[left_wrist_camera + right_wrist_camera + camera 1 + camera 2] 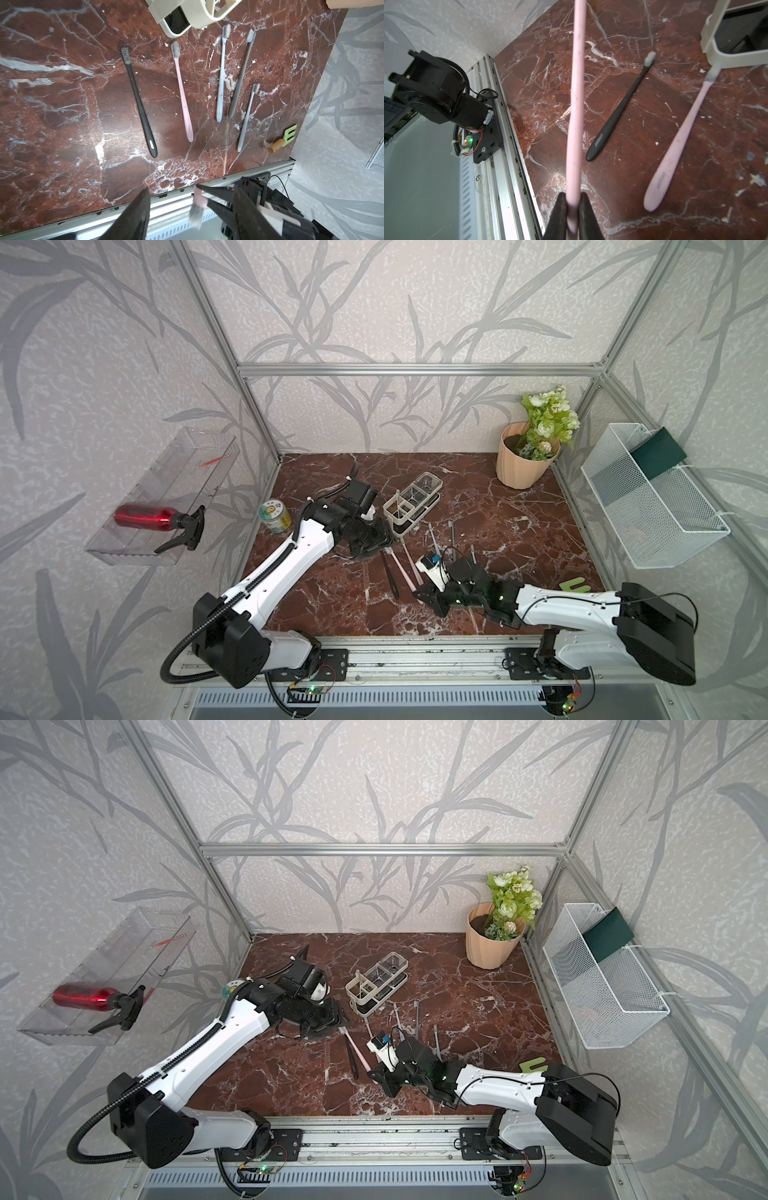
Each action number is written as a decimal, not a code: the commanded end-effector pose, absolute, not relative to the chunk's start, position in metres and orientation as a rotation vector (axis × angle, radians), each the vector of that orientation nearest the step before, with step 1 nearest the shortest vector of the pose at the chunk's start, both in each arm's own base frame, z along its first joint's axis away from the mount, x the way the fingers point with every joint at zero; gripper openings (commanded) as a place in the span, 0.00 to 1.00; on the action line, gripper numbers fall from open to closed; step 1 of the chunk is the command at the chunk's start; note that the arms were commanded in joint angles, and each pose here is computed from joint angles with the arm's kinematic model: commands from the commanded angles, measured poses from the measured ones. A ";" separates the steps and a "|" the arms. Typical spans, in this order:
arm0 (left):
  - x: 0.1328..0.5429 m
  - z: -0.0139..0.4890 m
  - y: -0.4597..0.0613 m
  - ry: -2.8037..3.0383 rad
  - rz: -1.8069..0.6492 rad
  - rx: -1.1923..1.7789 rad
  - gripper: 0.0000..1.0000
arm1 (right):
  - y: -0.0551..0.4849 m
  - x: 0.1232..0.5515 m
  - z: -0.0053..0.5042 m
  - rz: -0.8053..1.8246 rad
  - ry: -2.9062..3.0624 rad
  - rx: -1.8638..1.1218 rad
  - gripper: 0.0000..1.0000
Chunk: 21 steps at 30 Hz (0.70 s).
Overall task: Place the toothbrush into the toothbrush holder
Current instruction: Pick up the toothbrush from the center of the board.
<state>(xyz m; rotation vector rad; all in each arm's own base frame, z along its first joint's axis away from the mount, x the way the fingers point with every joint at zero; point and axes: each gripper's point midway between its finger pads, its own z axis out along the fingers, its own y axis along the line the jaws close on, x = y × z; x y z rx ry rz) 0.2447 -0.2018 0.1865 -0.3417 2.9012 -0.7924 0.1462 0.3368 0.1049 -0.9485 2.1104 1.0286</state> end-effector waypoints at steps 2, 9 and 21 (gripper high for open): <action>0.244 0.188 -0.213 2.937 -0.878 -0.352 0.58 | 0.345 0.145 0.113 1.020 2.074 -0.986 0.00; 0.233 0.183 -0.211 2.999 -0.876 -0.340 0.45 | 0.344 0.146 0.113 1.004 2.072 -0.982 0.00; 0.227 0.180 -0.206 3.012 -0.916 -0.353 0.31 | 0.345 0.146 0.110 0.996 2.084 -0.986 0.00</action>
